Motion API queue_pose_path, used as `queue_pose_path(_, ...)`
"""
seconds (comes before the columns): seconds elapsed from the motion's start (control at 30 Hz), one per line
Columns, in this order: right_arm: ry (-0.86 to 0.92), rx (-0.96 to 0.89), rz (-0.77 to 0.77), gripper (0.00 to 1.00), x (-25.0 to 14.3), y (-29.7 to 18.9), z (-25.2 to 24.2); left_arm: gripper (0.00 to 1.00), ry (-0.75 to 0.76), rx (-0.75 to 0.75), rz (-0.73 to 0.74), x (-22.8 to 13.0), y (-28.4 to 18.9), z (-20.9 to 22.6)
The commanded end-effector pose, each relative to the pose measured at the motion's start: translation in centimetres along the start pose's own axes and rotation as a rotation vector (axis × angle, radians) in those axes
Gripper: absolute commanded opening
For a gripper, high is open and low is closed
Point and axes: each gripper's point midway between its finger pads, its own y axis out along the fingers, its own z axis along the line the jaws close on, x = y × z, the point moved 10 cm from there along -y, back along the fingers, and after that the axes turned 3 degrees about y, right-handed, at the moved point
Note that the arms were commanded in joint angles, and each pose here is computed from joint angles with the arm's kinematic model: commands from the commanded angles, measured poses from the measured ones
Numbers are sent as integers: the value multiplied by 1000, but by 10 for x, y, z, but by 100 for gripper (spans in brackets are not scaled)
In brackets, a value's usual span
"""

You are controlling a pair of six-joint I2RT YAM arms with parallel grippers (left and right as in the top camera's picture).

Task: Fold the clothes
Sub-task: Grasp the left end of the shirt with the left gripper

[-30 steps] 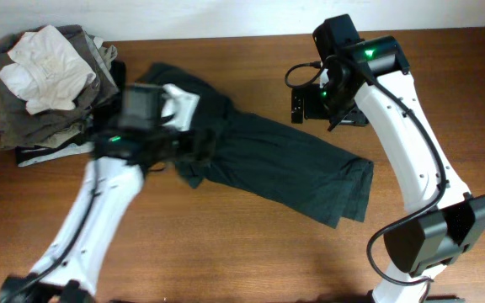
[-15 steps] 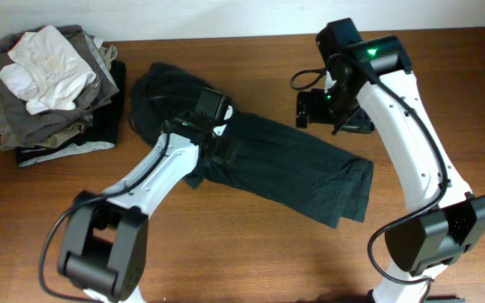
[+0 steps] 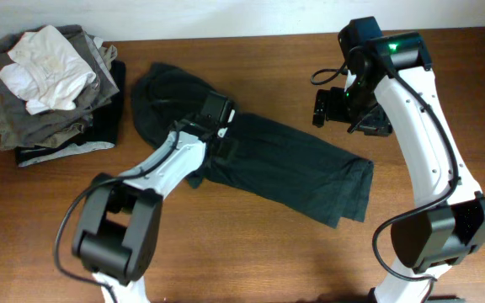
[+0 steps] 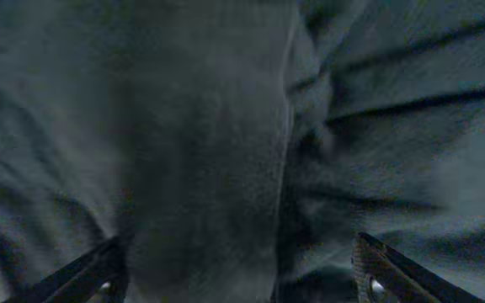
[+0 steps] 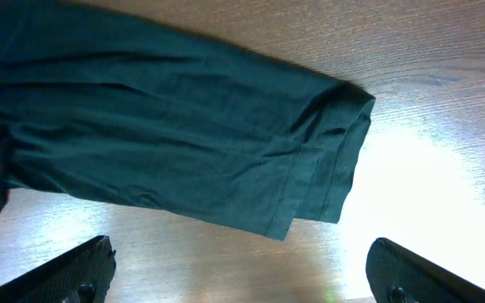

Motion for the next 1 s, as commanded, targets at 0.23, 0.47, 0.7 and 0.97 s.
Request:
queue_pose_path(0.23, 13, -59, -14, 99, 3, 3, -4, 82, 0, 76, 7, 3, -1, 5)
queue_pose_path(0.47, 13, -71, -19, 99, 3, 3, -5, 80, -18, 77, -76, 21, -40, 13)
queue_pose_path(0.7, 13, -71, -16, 99, 3, 3, -5, 67, -11, 75, -47, 17, -31, 11)
queue_pose_path(0.97, 12, -95, 38, 99, -2, 22, -7, 71, 27, 71, 16, 9, -8, 6)
